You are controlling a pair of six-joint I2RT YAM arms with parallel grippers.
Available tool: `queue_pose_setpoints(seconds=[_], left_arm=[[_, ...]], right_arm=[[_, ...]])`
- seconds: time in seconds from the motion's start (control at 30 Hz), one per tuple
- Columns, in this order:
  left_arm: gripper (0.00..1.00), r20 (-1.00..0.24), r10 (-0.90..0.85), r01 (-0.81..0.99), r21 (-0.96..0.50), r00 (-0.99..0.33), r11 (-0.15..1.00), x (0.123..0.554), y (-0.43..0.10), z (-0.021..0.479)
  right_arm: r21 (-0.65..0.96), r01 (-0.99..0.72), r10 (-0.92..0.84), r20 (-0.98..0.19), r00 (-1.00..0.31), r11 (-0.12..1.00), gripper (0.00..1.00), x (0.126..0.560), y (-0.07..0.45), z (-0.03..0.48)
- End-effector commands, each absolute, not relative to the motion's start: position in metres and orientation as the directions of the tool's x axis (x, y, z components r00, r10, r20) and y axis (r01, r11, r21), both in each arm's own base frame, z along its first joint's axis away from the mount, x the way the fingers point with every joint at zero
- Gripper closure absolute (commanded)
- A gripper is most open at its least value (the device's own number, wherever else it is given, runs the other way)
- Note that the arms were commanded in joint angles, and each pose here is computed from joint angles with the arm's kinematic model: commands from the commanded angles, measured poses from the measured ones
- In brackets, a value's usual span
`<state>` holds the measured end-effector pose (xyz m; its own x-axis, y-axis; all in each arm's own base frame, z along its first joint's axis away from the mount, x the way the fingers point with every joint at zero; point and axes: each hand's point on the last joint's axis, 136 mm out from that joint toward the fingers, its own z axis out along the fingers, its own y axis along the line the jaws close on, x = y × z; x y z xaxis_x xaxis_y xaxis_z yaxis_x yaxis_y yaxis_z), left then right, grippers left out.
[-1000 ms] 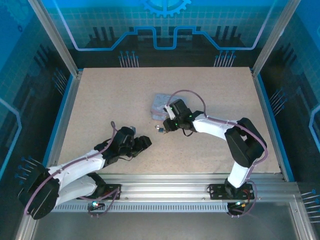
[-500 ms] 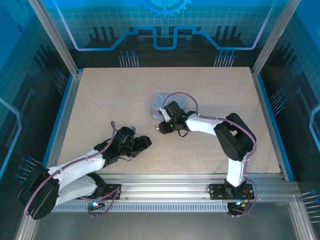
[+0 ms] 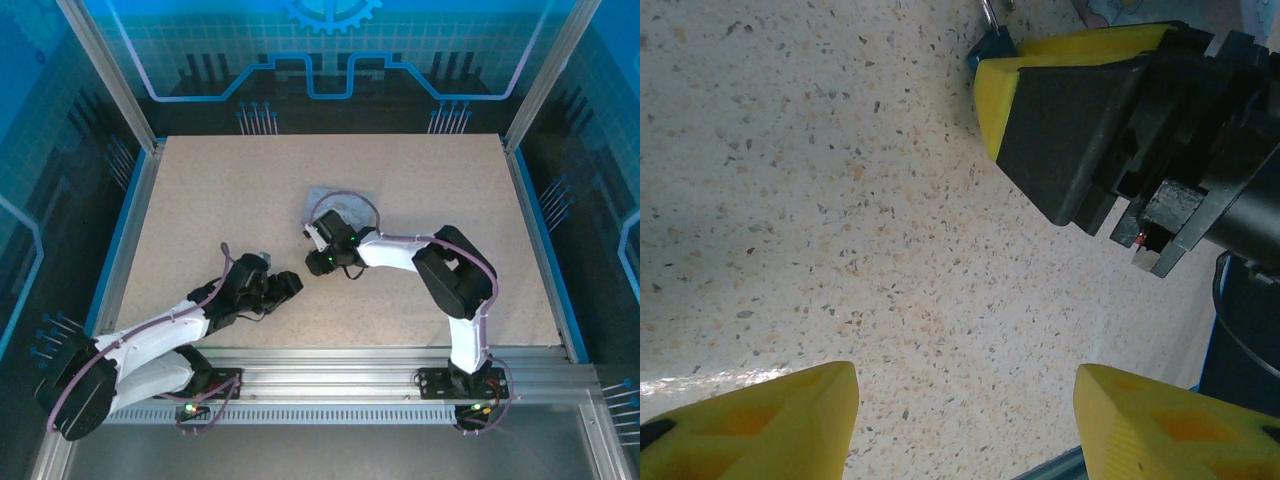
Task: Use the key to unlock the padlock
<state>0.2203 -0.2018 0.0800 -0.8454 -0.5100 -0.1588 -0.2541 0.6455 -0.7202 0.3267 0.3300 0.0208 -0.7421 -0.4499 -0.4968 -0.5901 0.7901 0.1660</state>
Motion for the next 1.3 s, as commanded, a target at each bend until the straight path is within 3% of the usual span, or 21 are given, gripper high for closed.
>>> queue_pose_setpoints(seconds=[0.0,0.27,0.7,0.8,0.9,0.97,1.03,1.1,1.13,1.17,1.27], left_arm=[[0.4,-0.157,-0.526,-0.269,-0.717,-0.836,0.643,0.217,-0.198,0.077],[0.4,-0.173,-0.534,-0.268,-0.714,-0.828,0.647,0.216,-0.192,0.08],[0.38,-0.238,-0.541,-0.248,-0.695,-0.806,0.675,0.22,-0.18,0.096],[0.33,-0.274,-0.537,-0.238,-0.675,-0.798,0.698,0.223,-0.173,0.103],[0.29,-0.307,-0.528,-0.226,-0.656,-0.792,0.721,0.226,-0.168,0.111],[0.27,-0.33,-0.523,-0.219,-0.642,-0.786,0.735,0.23,-0.164,0.117],[0.13,-0.35,-0.515,-0.21,-0.63,-0.782,0.748,0.234,-0.162,0.122],[0.11,-0.372,-0.505,-0.204,-0.611,-0.779,0.765,0.237,-0.158,0.126],[0.09,-0.383,-0.498,-0.197,-0.604,-0.778,0.773,0.239,-0.158,0.129],[0.01,-0.391,-0.491,-0.192,-0.597,-0.778,0.779,0.24,-0.158,0.131],[0.01,-0.407,-0.472,-0.175,-0.583,-0.782,0.793,0.245,-0.158,0.138]], right_arm=[[0.199,-0.612,-0.471,-0.475,-0.744,0.766,0.59,0.308,0.341,0.015],[0.219,-0.683,-0.52,-0.502,-0.691,0.697,0.59,0.276,0.366,0.031],[0.178,-0.626,-0.431,-0.583,-0.689,0.759,0.49,0.287,0.329,0.09],[0.168,-0.601,-0.403,-0.6,-0.691,0.782,0.44,0.286,0.31,0.104],[0.16,-0.575,-0.366,-0.63,-0.685,0.802,0.32,0.282,0.287,0.12],[0.166,-0.558,-0.337,-0.647,-0.684,0.813,0.31,0.279,0.271,0.131],[0.167,-0.54,-0.312,-0.663,-0.681,0.825,0.29,0.275,0.256,0.142],[0.165,-0.519,-0.285,-0.68,-0.676,0.839,0.28,0.272,0.24,0.154],[0.166,-0.502,-0.269,-0.681,-0.681,0.849,0.19,0.269,0.229,0.154],[0.172,-0.489,-0.257,-0.679,-0.688,0.855,0.0,0.265,0.221,0.154],[0.189,-0.454,-0.212,-0.688,-0.694,0.871,0.0,0.26,0.198,0.162]])
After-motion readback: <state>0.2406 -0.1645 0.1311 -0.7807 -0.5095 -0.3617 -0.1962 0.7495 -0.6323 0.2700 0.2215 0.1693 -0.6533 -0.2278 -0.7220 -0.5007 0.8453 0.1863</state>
